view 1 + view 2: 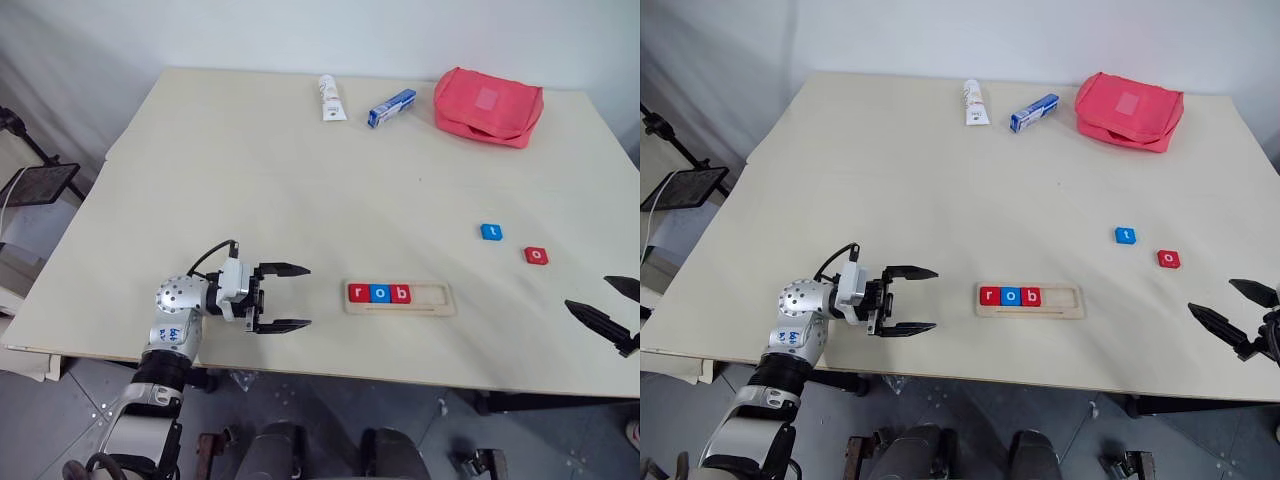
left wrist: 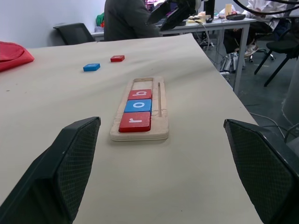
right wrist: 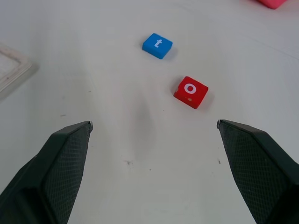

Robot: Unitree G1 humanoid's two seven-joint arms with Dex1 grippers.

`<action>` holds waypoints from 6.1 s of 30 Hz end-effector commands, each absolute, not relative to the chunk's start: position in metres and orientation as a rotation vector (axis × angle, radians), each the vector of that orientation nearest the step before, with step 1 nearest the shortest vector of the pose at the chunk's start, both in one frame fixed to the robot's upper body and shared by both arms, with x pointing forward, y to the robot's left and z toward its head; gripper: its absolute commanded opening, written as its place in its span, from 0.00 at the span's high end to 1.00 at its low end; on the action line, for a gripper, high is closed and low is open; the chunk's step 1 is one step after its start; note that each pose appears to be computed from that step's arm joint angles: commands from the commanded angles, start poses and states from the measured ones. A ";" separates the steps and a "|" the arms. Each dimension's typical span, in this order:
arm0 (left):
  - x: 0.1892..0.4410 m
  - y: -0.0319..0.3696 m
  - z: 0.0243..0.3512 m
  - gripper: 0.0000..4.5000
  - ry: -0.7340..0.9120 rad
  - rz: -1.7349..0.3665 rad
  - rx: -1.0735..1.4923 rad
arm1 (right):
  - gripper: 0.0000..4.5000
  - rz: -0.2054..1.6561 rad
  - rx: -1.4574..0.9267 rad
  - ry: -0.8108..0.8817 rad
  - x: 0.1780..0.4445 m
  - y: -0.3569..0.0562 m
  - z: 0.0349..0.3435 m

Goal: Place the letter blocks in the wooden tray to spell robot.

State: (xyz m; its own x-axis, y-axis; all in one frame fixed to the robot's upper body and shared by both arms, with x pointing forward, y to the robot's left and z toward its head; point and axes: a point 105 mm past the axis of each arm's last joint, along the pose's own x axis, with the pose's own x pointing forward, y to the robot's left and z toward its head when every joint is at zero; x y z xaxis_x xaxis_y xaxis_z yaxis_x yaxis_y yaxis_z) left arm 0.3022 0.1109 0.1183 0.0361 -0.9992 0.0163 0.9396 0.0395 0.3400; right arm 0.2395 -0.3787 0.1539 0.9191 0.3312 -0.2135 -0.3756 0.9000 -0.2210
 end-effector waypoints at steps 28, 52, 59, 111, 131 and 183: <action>0.305 0.107 0.125 0.00 -0.337 -1.510 0.276 | 0.01 0.270 -0.144 0.186 0.268 -0.374 0.151; 0.285 0.106 0.120 0.00 -0.351 -1.458 0.253 | 0.04 0.000 0.009 0.209 0.351 -0.376 0.104; 0.284 0.106 0.120 0.00 -0.350 -1.459 0.253 | 0.51 -0.017 0.016 0.203 0.351 -0.377 0.101; 0.299 0.120 0.123 0.00 -0.318 -1.474 0.287 | 0.01 0.406 -0.206 0.201 0.250 -0.258 0.133; 0.287 0.123 0.121 0.00 -0.321 -1.519 0.310 | 0.01 1.144 -0.878 0.504 0.307 -0.294 0.136; 0.291 0.113 0.122 0.00 -0.334 -1.518 0.298 | 0.68 1.275 -0.798 0.510 0.315 -0.167 0.154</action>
